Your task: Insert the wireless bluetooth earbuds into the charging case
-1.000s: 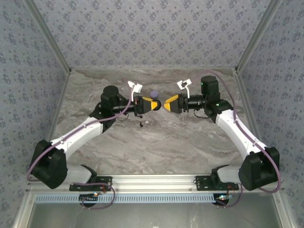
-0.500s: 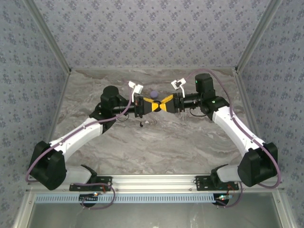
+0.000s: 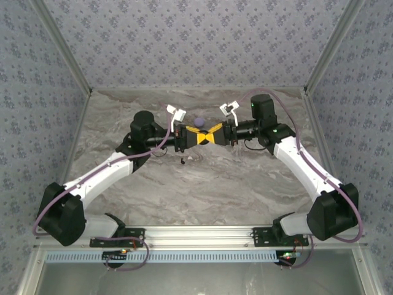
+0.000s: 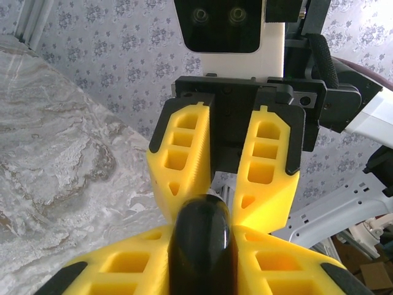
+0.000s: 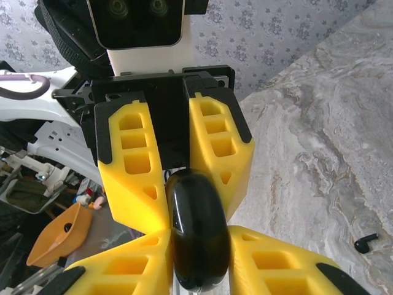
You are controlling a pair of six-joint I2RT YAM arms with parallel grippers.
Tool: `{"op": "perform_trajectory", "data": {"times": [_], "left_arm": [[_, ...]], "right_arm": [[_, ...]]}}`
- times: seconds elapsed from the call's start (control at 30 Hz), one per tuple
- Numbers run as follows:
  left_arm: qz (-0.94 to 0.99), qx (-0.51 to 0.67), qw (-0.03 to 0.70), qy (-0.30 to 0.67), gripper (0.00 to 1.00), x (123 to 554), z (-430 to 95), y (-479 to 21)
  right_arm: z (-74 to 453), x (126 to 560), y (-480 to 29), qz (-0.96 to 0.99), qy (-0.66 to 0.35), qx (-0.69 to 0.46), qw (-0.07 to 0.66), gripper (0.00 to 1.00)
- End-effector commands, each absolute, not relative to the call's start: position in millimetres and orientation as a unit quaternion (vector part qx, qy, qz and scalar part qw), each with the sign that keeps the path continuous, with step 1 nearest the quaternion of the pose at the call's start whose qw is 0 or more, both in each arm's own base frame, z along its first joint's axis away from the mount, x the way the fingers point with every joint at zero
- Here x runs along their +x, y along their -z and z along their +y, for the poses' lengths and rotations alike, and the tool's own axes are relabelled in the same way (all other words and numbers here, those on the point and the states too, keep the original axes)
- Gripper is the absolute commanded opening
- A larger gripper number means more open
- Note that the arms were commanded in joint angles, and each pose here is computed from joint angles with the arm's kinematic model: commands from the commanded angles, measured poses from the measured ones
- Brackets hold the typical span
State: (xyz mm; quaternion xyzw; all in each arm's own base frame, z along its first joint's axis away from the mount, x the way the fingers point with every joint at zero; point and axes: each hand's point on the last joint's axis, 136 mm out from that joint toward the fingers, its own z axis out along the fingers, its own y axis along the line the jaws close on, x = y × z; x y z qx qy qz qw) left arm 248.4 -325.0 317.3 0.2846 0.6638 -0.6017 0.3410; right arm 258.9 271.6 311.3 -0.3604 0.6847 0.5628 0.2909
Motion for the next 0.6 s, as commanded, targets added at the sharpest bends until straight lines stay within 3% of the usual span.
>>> {"op": "perform_trajectory", "data": {"times": [0.0, 0.57], "left_arm": [[0.636, 0.309, 0.367, 0.604, 0.31, 242, -328, -343], [0.657, 0.307, 0.363, 0.585, 0.56, 240, -324, -329]], "right_arm": [[274, 257, -318, 0.681, -0.563, -0.367, 0.291, 0.25], [263, 261, -330, 0.689, -0.545, -0.354, 0.321, 0.21]]}}
